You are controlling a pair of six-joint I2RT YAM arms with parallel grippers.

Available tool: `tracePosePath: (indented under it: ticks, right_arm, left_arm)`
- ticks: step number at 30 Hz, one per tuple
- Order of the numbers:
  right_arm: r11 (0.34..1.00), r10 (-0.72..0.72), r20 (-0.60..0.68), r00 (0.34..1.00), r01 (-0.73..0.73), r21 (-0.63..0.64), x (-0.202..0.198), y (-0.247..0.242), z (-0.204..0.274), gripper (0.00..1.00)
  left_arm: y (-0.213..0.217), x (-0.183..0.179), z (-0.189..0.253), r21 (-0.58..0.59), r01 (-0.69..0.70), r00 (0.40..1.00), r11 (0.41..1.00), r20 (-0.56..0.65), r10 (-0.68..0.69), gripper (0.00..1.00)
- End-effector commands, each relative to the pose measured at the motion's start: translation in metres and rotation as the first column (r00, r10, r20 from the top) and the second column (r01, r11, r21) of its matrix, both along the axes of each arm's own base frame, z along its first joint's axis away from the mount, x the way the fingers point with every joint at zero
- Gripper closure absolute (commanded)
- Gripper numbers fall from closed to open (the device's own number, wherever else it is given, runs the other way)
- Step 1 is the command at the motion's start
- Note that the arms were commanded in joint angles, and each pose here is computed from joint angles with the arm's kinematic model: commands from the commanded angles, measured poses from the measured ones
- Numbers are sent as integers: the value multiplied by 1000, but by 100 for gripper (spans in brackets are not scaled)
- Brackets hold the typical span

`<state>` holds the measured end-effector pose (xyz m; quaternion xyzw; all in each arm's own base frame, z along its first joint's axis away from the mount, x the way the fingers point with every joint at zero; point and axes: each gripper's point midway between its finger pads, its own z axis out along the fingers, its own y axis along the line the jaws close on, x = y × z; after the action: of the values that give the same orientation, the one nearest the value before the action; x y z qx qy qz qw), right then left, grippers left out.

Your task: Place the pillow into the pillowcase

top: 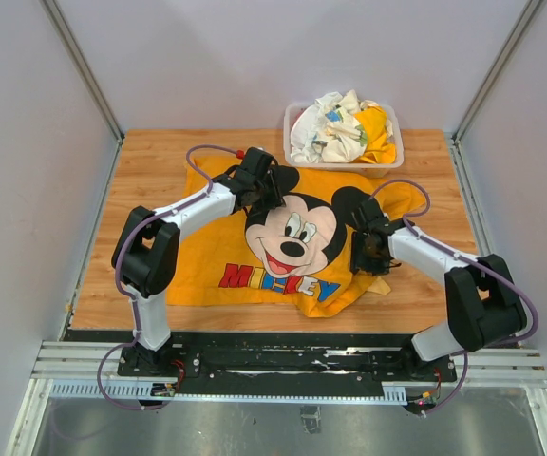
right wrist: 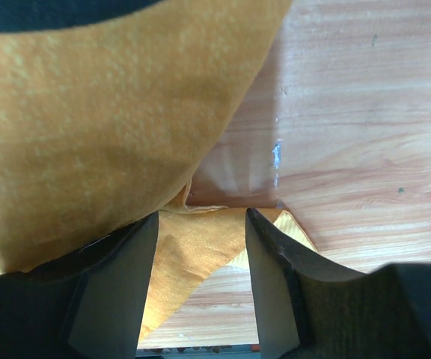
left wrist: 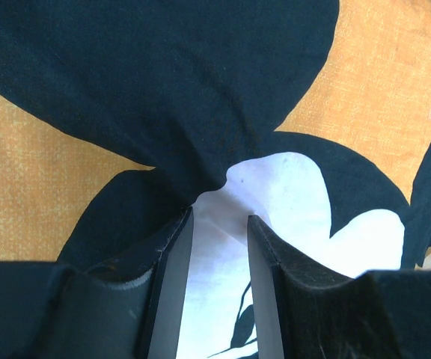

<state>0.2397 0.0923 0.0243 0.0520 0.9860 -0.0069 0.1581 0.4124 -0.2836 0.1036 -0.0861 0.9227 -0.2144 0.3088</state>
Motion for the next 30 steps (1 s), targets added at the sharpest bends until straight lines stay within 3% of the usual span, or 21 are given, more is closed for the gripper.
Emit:
tracePosePath:
  ticks: [1, 9, 13, 24, 30]
  right_arm:
    - [999, 46, -2, 999, -46, -11, 6, 9, -3, 48]
    - [994, 105, -20, 994, -106, -20, 9, 22, -19, 48]
    - [993, 117, -37, 993, -117, -10, 6, 29, -29, 52]
    - [1000, 17, -125, 992, -16, 6, -35, 18, -53, 96]
    - [992, -97, -125, 987, 86, -92, -63, -14, -35, 99]
  left_arm:
    - [4, -2, -10, 18, 3, 1000, 1000, -22, -2, 59]
    - [3, -1, -10, 19, 5, 1000, 1000, -20, -5, 59]
    - [3, -2, -11, 14, 4, 1000, 1000, -24, -3, 60]
    - [9, -1, -12, 17, -1, 1000, 1000, -25, 1, 59]
    - [13, -2, -15, 22, -8, 1000, 1000, -28, 8, 60]
